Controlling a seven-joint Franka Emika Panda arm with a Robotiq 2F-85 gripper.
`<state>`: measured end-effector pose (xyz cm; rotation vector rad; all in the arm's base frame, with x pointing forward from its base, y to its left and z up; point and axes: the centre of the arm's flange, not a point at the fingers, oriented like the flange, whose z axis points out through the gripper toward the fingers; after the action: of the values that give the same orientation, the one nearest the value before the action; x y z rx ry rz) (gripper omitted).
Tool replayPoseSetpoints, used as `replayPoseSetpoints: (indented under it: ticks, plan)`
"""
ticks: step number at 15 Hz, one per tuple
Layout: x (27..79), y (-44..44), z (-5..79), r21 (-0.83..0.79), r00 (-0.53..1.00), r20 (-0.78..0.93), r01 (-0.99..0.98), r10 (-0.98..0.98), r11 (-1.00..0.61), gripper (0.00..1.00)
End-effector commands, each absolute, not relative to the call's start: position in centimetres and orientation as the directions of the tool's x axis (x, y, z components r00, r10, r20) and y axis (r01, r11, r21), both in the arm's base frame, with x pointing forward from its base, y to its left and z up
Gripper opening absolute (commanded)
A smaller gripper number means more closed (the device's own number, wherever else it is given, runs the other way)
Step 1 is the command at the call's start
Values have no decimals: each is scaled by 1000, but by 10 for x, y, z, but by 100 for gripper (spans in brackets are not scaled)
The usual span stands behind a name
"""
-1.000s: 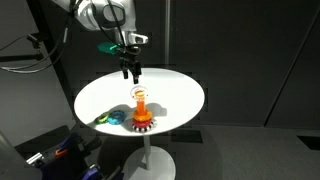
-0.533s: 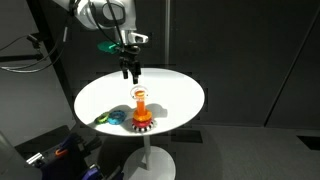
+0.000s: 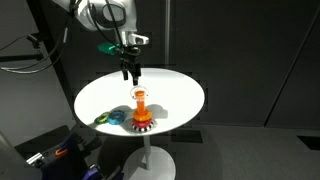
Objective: Put the transparent circular object on the orange object
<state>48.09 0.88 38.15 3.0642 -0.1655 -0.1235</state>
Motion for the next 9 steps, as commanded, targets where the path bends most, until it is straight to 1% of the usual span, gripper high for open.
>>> replayPoseSetpoints:
  ticks: [1,9]
  plan:
    - [478,9,385,93,989,-72,-120,-127,-988,100]
    - [476,10,379,93,989,-83,-119,-127,-989,100]
